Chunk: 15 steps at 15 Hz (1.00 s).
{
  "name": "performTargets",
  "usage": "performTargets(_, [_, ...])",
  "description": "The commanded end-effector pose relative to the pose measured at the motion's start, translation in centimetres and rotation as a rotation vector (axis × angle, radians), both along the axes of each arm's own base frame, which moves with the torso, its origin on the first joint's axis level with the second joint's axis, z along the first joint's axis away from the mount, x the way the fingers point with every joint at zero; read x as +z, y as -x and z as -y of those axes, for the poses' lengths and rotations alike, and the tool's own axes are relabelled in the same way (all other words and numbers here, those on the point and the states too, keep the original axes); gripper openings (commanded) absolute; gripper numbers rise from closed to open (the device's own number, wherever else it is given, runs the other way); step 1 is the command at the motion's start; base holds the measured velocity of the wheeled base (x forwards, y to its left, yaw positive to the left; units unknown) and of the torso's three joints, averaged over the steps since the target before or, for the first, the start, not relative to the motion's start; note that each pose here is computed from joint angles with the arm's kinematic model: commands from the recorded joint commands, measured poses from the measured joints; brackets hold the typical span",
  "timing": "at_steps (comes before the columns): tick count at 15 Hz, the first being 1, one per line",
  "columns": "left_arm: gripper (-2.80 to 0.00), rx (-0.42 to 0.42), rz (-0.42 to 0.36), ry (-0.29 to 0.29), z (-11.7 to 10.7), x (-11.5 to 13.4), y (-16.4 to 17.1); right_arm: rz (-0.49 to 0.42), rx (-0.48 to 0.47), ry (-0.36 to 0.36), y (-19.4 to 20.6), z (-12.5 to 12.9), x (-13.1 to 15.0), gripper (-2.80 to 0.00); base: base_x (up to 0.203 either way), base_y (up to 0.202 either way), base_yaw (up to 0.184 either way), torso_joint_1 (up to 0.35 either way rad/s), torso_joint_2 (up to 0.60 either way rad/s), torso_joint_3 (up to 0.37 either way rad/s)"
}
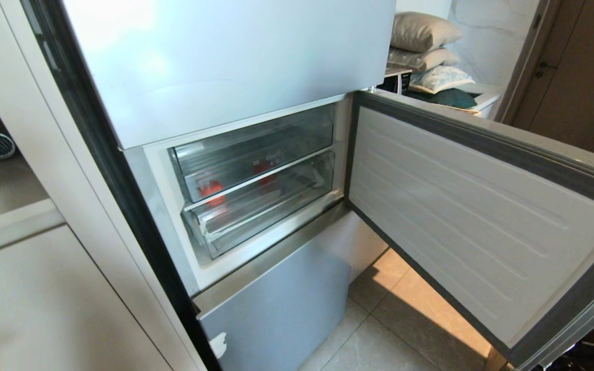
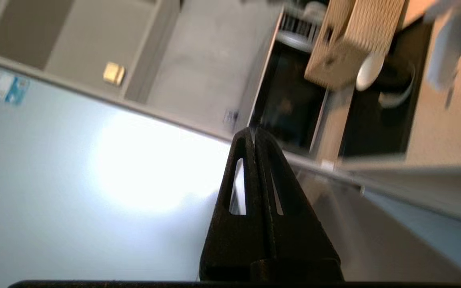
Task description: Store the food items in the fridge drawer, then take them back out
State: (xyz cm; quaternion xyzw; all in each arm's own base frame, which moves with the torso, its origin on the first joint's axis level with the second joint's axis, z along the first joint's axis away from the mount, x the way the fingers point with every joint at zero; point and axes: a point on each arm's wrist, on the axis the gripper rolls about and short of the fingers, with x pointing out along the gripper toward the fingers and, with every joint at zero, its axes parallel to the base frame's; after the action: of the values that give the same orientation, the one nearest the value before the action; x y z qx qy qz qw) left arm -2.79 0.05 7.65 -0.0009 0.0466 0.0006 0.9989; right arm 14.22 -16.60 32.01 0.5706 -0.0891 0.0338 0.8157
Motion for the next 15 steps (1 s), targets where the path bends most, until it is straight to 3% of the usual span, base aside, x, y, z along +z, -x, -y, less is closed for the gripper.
performTargets(1, [-2.80,0.000,0.000,0.000,0.0,0.0,0.0,0.036,-0.125,0.122,1.1,-1.2,0.5,-2.80,0.000,0.000,0.000,0.000,0.00,0.000])
performTargets(3, [-2.80,0.001,-0.001,0.000,0.0,0.0,0.0,-0.012,-0.274,0.240,-0.2,-1.7,-1.5,-2.80,0.000,0.000,0.000,0.000,0.00,0.000])
performTargets(5, [-2.80,0.000,-0.002,0.000,0.0,0.0,0.0,-0.059,-0.314,0.326,-3.2,-4.8,-3.6,-2.80,0.000,0.000,0.000,0.000,0.00,0.000])
performTargets(8, [-2.80,0.002,0.000,0.000,0.0,0.0,0.0,-0.089,-0.201,0.468,-6.0,-12.2,-6.4,-2.80,0.000,0.000,0.000,0.000,0.00,0.000])
performTargets(11, [-2.80,0.002,-0.001,0.000,0.0,0.0,0.0,-0.103,-0.074,0.551,-6.6,-18.1,-8.1,-2.80,0.000,0.000,0.000,0.000,0.00,0.000])
performTargets(15, [-2.80,0.000,0.000,0.000,0.0,0.0,0.0,-0.203,0.035,0.641,-9.0,-22.9,-11.2,-2.80,0.000,0.000,0.000,0.000,0.00,0.000])
